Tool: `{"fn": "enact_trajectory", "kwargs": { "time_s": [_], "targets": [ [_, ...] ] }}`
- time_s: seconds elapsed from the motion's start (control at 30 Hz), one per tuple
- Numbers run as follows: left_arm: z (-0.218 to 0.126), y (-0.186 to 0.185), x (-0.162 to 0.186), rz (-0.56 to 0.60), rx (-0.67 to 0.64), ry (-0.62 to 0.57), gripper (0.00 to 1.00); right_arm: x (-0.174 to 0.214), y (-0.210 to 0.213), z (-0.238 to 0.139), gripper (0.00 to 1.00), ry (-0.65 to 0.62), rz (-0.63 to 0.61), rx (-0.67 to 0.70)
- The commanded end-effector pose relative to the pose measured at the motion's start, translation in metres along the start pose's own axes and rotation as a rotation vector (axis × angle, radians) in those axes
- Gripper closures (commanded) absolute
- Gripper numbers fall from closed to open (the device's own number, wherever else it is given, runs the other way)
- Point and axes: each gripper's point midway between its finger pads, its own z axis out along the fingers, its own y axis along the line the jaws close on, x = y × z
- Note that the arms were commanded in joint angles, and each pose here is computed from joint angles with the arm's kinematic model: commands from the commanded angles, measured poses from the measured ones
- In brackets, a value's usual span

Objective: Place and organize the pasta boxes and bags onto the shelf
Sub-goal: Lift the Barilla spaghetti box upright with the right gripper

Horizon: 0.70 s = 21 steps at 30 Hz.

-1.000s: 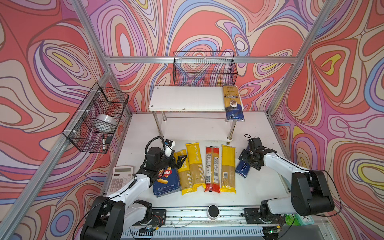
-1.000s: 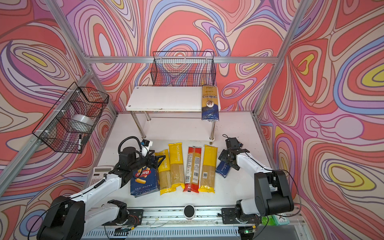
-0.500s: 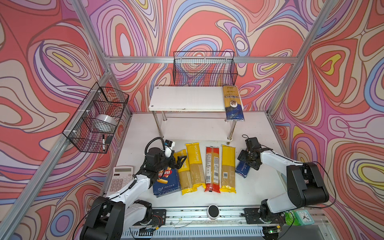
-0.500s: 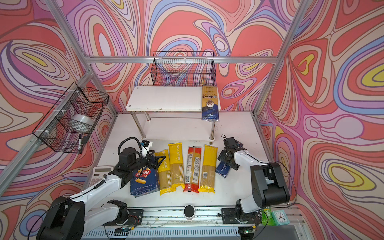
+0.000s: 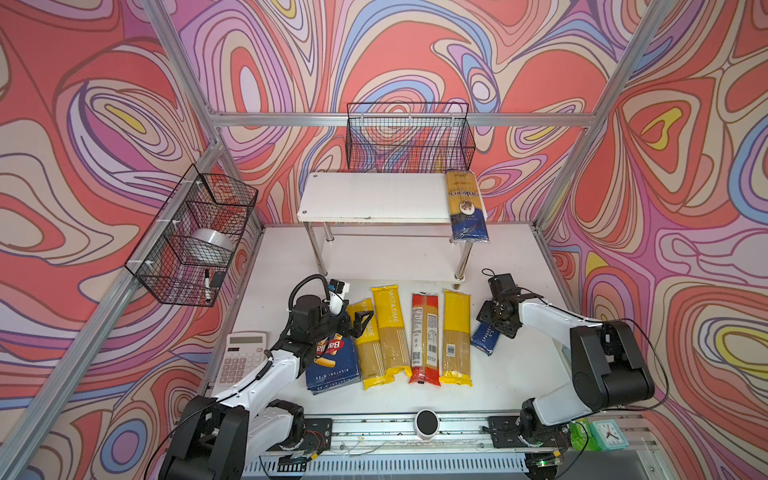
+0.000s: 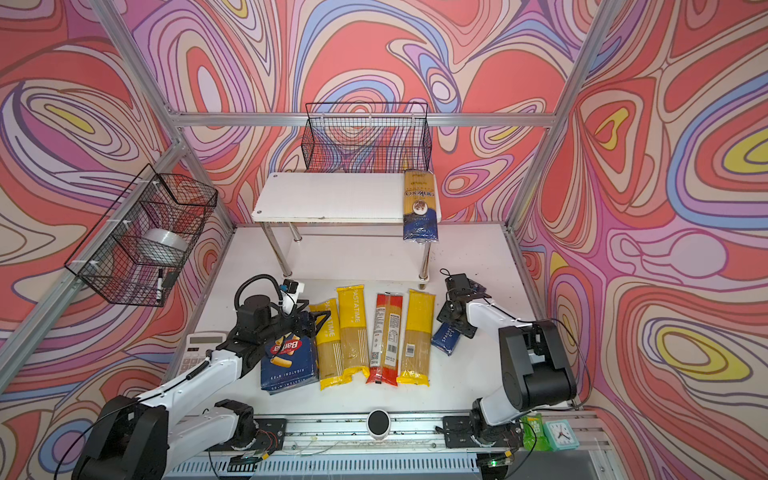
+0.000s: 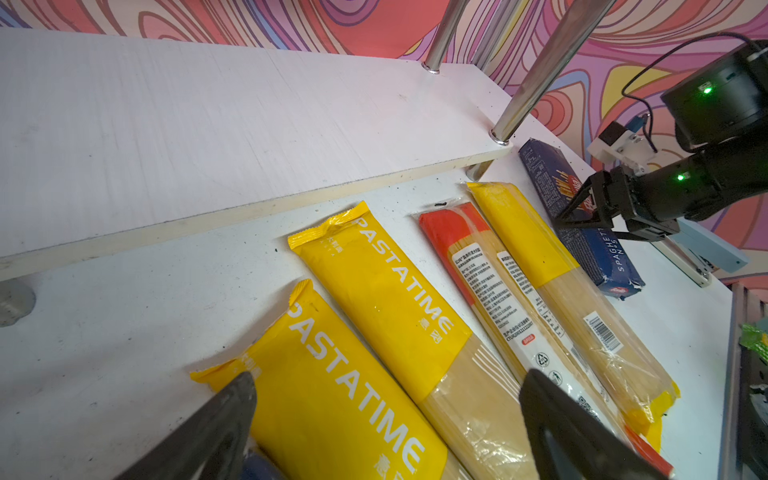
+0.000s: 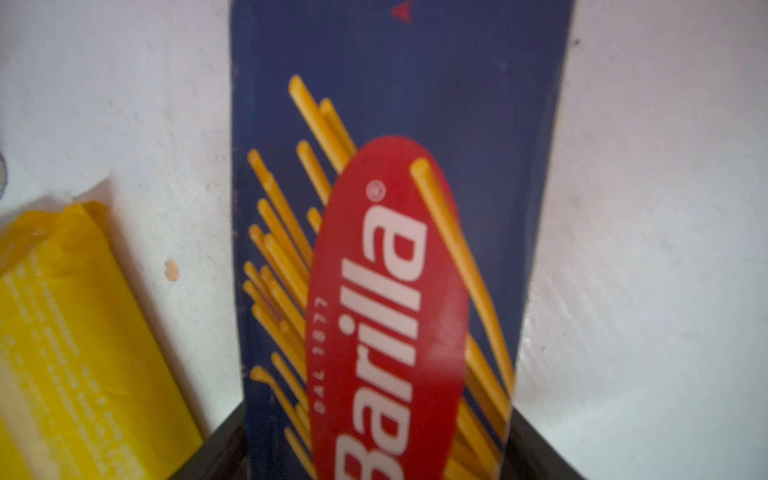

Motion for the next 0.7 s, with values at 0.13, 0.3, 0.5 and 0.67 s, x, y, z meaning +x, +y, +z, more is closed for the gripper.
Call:
{"fn": "enact_trajectory", "kwargs": {
  "time_s": [0.13,0.3,0.5,0.67],
  "targets": [
    [-0.002,-0.002,-0.001,0.022,0.005,-0.014,0.00,0.019,-0.006,-0.001,0.35,0.035,-0.024,-0.020],
    [-0.002,-0.002,-0.001,0.021,0.001,-0.013,0.00,0.016,-0.006,-0.008,0.42,0.012,-0.023,-0.025],
    [-0.003,-0.003,-0.001,0.022,0.007,-0.012,0.00,0.012,-0.003,-0.017,0.57,-0.027,-0.011,-0.065],
    [-0.003,-0.002,-0.001,0.021,0.002,-0.014,0.00,0.012,-0.002,-0.019,0.71,-0.035,-0.007,-0.079]
  ]
}}
